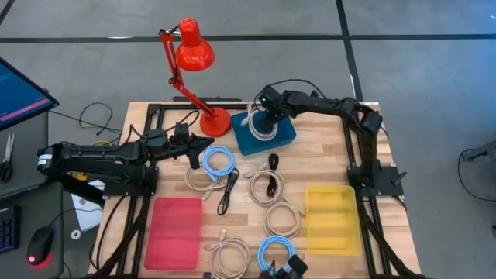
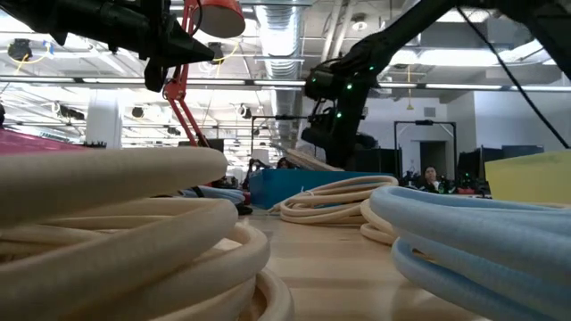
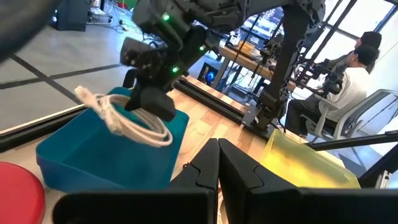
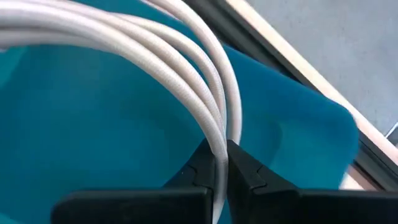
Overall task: Sort HDMI cables
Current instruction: Put the brown HDMI cable into the blue bin
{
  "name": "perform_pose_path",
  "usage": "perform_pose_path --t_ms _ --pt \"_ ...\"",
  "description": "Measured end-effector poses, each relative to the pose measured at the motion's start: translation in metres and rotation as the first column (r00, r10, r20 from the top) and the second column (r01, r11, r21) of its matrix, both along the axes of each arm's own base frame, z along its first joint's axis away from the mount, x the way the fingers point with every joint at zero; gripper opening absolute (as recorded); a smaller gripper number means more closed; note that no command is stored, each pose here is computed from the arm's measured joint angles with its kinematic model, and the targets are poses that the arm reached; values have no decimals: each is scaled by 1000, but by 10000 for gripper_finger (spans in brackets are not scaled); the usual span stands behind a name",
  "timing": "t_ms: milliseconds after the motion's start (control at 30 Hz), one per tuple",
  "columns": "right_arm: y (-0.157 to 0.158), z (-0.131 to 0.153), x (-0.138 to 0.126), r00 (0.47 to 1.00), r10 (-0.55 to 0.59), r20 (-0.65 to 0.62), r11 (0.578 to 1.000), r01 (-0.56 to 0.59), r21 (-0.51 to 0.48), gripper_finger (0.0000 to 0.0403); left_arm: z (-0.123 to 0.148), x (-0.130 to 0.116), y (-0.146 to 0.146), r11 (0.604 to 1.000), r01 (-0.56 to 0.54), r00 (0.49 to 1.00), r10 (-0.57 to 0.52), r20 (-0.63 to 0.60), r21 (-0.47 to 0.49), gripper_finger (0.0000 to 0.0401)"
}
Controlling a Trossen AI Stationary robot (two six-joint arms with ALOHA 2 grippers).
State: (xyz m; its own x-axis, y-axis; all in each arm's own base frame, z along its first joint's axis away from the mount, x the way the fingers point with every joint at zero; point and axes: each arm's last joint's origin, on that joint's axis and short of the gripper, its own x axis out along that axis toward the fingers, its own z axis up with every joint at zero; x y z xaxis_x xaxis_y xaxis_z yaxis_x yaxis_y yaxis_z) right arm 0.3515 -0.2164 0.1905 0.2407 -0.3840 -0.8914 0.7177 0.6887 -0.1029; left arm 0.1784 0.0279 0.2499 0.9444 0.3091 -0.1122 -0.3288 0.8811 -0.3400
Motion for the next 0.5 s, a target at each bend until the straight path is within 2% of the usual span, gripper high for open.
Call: perform_pose_path --t_ms 233,333,500 --pt "3 -17 5 996 35 -83 999 -32 34 5 0 0 0 1000 0 1000 0 0 0 6" --pt "3 -16 7 996 30 -80 1000 -29 10 5 0 0 0 1000 0 1000 0 0 0 6" --pt "-1 -10 7 999 16 -52 1000 -17 -22 35 0 0 0 1000 0 1000 0 0 0 6"
